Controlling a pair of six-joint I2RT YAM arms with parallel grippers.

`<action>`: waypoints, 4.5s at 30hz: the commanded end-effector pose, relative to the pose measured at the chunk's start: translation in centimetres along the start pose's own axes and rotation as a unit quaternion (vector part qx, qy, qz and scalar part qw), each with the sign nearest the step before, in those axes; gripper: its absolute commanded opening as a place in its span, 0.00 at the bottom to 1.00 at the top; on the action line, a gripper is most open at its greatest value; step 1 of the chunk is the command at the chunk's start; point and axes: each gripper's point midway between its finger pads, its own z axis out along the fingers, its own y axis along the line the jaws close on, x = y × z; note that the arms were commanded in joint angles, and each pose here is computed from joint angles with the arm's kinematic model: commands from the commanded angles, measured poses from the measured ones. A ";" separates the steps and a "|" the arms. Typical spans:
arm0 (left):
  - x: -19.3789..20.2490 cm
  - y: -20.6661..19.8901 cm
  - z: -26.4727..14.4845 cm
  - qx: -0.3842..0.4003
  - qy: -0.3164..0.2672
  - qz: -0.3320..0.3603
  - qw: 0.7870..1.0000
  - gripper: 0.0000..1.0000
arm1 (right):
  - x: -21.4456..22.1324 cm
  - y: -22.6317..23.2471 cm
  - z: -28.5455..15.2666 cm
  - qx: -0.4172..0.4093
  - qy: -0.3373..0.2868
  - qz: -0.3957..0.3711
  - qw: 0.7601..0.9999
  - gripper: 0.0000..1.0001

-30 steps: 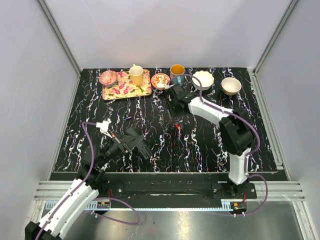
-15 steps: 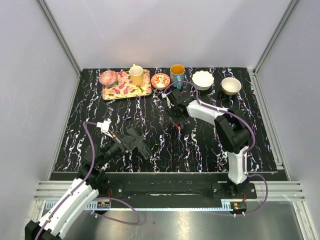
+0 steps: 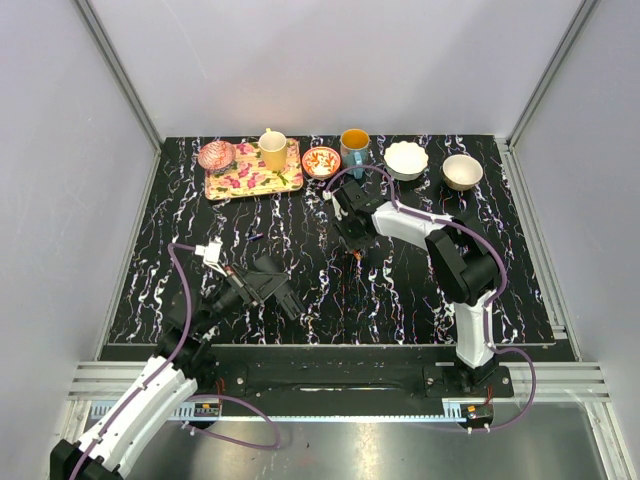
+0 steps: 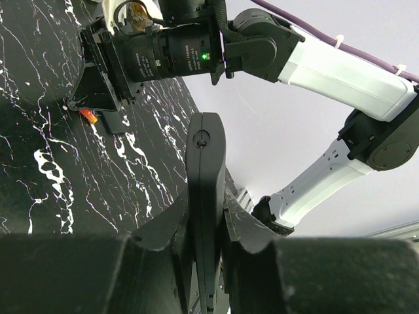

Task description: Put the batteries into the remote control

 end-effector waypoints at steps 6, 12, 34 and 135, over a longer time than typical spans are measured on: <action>-0.3 -1.1 0.0 0.029 -0.007 0.013 0.999 0.00 | 1.3 1.1 1.4 0.002 0.021 -0.022 1.000 0.34; -0.4 -1.2 0.1 0.029 -0.006 0.013 0.999 0.00 | 1.5 1.0 1.3 0.008 0.023 -0.004 1.000 0.03; -3.9 -2.5 9.3 0.032 -0.014 -0.042 0.999 0.00 | -2.3 5.3 -24.6 -0.074 -0.345 0.176 0.919 0.00; -2.6 -6.5 12.9 0.146 0.029 -0.128 0.981 0.00 | 1.3 14.0 -20.9 -0.120 -0.273 0.045 0.953 0.00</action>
